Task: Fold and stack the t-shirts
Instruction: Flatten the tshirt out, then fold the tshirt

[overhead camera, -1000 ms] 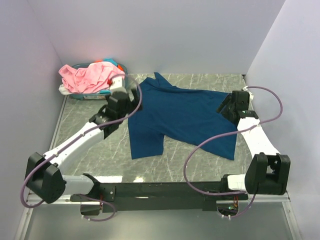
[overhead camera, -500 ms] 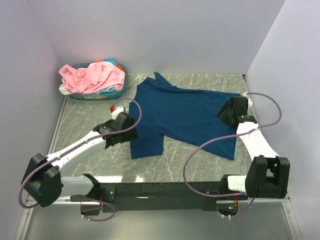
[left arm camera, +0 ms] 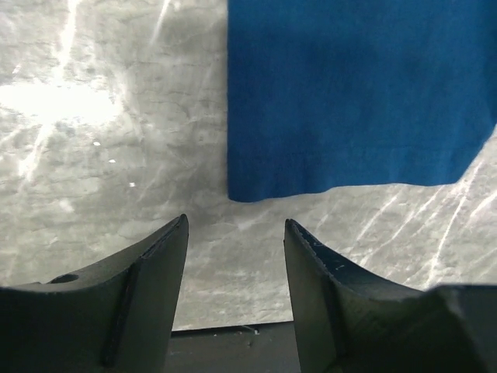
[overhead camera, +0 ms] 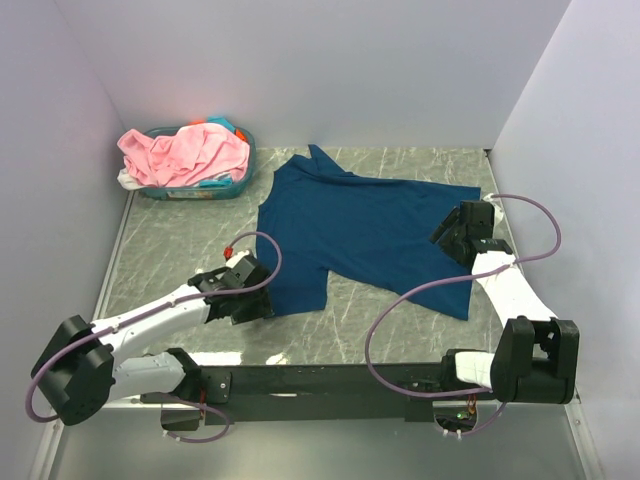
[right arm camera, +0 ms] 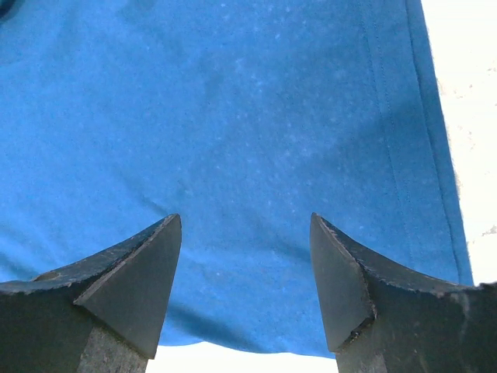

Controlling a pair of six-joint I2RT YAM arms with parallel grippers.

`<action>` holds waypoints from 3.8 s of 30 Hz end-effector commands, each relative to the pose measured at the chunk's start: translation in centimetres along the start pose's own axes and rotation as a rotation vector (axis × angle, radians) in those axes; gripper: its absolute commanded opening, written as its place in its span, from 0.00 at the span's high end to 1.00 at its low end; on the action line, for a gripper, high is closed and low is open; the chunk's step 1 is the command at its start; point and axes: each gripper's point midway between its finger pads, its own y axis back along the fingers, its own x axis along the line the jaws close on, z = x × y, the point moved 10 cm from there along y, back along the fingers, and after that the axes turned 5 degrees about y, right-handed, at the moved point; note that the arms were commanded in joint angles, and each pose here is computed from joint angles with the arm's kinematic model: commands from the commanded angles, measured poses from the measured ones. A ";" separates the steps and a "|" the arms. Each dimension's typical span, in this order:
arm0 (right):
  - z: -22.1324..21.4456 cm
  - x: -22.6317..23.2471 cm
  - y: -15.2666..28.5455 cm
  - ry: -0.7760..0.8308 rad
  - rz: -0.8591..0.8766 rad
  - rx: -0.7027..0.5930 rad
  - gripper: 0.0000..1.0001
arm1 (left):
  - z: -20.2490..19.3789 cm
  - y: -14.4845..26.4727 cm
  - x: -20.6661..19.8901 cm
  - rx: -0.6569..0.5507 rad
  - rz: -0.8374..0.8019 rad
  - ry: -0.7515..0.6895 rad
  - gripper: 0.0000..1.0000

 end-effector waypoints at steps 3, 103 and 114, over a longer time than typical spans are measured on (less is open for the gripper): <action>0.8 0.5 0.4 -0.008 0.029 -0.054 0.27 | 0.0 -0.3 -1.1 0.010 -0.076 0.007 0.42; -7.3 -7.8 2.8 -0.225 -0.553 0.460 0.31 | 8.0 -1.5 4.0 -0.160 0.044 0.274 1.00; -8.3 -8.1 1.6 -0.236 -0.582 0.494 0.43 | 8.4 -1.3 4.2 -0.168 0.043 0.282 1.00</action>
